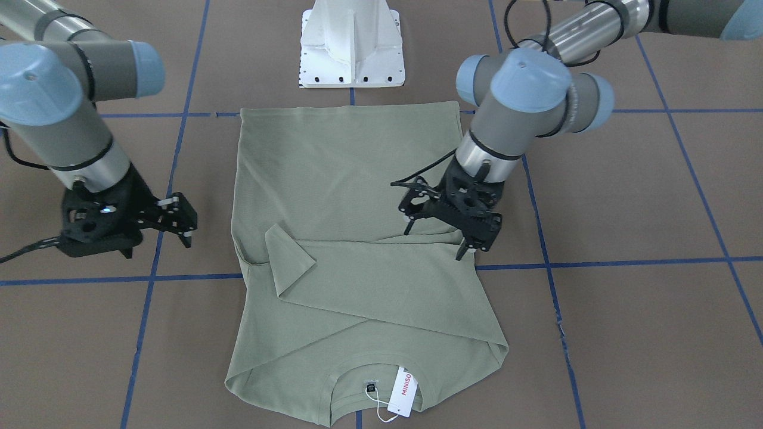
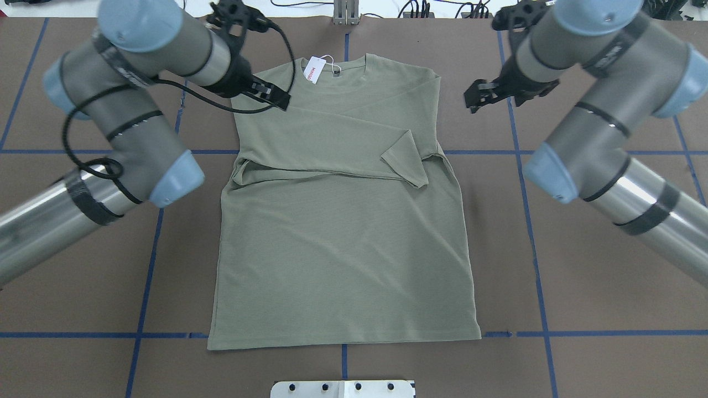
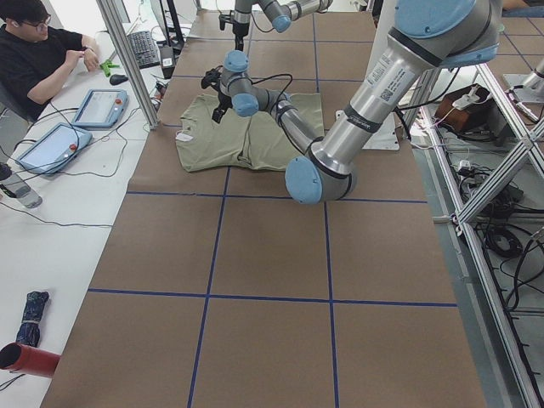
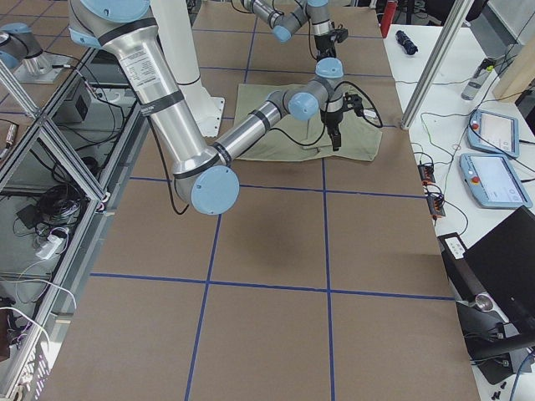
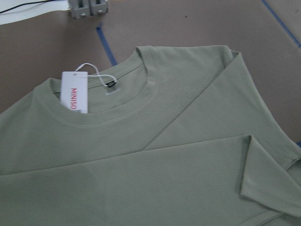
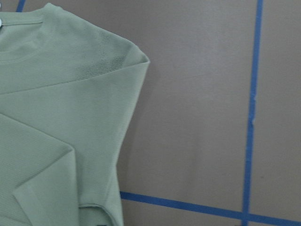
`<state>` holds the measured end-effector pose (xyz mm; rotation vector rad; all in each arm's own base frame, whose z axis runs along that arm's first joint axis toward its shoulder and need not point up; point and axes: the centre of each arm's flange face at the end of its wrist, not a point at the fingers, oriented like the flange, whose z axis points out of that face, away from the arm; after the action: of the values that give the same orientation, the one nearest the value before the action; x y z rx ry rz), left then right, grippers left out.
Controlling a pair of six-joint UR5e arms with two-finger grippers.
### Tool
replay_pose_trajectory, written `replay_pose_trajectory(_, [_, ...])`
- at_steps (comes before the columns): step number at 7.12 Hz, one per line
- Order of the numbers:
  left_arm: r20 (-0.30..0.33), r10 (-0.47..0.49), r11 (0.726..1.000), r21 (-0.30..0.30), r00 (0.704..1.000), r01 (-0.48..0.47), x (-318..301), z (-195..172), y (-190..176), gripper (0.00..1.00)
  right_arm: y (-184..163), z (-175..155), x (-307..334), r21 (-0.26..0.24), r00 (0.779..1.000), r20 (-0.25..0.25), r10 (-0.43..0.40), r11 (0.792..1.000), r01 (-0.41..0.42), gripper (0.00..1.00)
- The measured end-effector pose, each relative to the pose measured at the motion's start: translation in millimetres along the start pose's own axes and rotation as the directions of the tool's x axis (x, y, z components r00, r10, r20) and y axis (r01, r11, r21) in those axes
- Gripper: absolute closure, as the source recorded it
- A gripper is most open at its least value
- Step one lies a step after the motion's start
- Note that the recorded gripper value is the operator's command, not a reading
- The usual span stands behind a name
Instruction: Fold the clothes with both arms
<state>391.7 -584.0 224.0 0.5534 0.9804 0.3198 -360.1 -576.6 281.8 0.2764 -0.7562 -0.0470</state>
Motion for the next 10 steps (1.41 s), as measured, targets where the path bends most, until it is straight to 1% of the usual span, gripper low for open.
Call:
replay_pose_trajectory(1, [-0.007,0.043,0.999,-0.019,0.999,-0.043,-43.7,-17.8,13.6,0.0,-0.9,19.7,-56.0,0.011,0.999,-0.019,0.027,1.0,-0.027,0.24])
replay_pose_trajectory(2, [-0.011,0.078,0.997,-0.025,0.997,-0.079,-69.3,-28.2,24.9,0.0,0.4,37.8,-107.2,0.024,0.997,-0.04,0.058,0.998,-0.057,0.32])
replay_pose_trajectory(3, [-0.011,0.093,0.995,-0.026,0.996,-0.093,-80.6,-32.7,31.3,0.0,2.9,55.6,-150.7,0.036,0.994,-0.067,0.081,0.996,-0.079,0.35])
replay_pose_trajectory(4, [-0.01,0.094,0.995,-0.027,0.996,-0.094,-84.9,-34.5,34.1,0.0,8.7,73.2,-181.1,0.049,0.992,-0.095,0.084,0.996,-0.079,0.37])
replay_pose_trajectory(6, [-0.008,0.088,0.996,-0.03,0.996,-0.088,-88.3,-34.2,37.3,0.0,22.7,98.2,-205.1,0.066,0.989,-0.131,0.066,0.996,-0.058,0.41])
replay_pose_trajectory(8, [-0.007,0.082,0.996,-0.031,0.997,-0.082,-89.1,-33.6,38.6,0.0,33.4,114.4,-211.3,0.074,0.986,-0.161,0.05,0.997,-0.038,0.45])
replay_pose_trajectory(10, [-0.004,0.078,0.996,-0.038,0.997,-0.078,-92.9,-32.2,43.0,0.0,40.5,126.0,-212.4,0.075,0.983,-0.182,0.035,0.997,-0.022,0.47])
